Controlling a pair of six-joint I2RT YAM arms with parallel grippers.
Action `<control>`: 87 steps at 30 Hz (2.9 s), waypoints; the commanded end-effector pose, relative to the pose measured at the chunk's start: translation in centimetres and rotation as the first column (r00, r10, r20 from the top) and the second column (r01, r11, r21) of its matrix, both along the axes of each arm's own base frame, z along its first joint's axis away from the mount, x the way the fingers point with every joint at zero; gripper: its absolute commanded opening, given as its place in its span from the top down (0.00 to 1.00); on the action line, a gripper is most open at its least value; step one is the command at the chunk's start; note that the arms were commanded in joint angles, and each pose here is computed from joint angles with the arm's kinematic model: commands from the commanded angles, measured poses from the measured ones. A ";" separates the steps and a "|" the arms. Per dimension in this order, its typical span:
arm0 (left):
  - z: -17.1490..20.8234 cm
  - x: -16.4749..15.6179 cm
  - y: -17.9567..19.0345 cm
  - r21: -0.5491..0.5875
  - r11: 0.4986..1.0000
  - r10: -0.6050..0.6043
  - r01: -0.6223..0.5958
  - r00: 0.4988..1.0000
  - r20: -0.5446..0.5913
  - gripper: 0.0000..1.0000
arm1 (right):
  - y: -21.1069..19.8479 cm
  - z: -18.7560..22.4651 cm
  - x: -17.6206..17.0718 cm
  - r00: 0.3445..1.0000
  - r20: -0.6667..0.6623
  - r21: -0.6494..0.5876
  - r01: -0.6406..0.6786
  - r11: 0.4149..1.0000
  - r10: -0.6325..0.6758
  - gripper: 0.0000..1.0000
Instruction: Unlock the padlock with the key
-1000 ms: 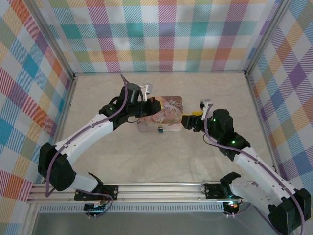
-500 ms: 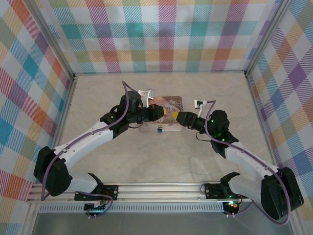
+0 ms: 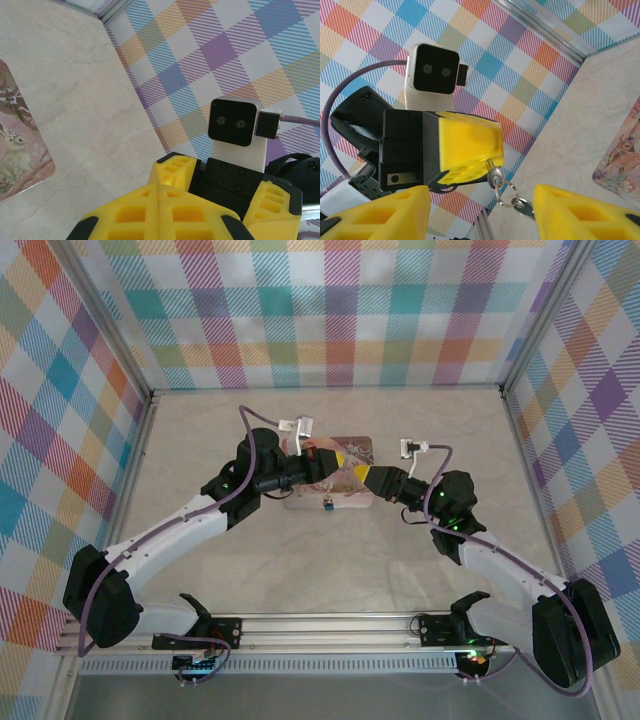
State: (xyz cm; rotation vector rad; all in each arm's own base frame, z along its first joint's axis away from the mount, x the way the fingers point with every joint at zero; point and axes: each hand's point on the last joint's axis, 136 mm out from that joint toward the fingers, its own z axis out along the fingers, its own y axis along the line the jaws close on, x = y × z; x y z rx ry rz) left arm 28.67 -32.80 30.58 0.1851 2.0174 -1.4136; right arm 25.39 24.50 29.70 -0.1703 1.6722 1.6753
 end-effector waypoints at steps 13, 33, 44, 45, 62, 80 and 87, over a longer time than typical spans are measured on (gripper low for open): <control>2.8 -2.1 -1.9 -0.117 0.990 -0.070 0.076 0.996 0.055 1.00 | 0.4 2.5 -1.3 0.995 0.084 0.046 -0.063 0.997 0.059 0.55; 2.8 -2.5 -2.5 -0.125 0.990 -0.058 0.065 0.997 0.059 1.00 | 0.3 3.0 -1.9 0.993 0.090 0.063 -0.083 0.995 0.078 0.84; 2.9 -2.2 -2.0 -0.134 0.991 -0.019 0.028 0.998 0.067 1.00 | 0.1 3.0 -2.2 0.993 0.092 0.061 -0.076 0.995 0.071 1.00; 2.8 -2.2 -1.9 -0.133 0.991 -0.016 0.025 0.998 0.066 1.00 | 0.1 2.8 -2.1 0.994 0.089 0.058 -0.072 0.996 0.067 1.00; 2.3 -2.5 0.8 -0.036 0.997 0.067 -0.065 0.995 0.072 0.34 | -0.8 2.1 -2.3 0.996 0.094 -0.057 0.007 0.998 -0.001 1.00; -12.9 -3.1 5.4 0.288 0.939 0.217 -0.187 0.973 -0.075 0.22 | -3.6 -4.4 -0.7 0.983 0.064 -0.403 0.181 0.897 -0.170 1.00; -15.9 -0.5 5.6 0.339 0.903 0.295 -0.265 0.955 -0.038 0.18 | -3.5 -6.5 0.0 0.984 0.032 -0.450 0.173 0.876 -0.177 1.00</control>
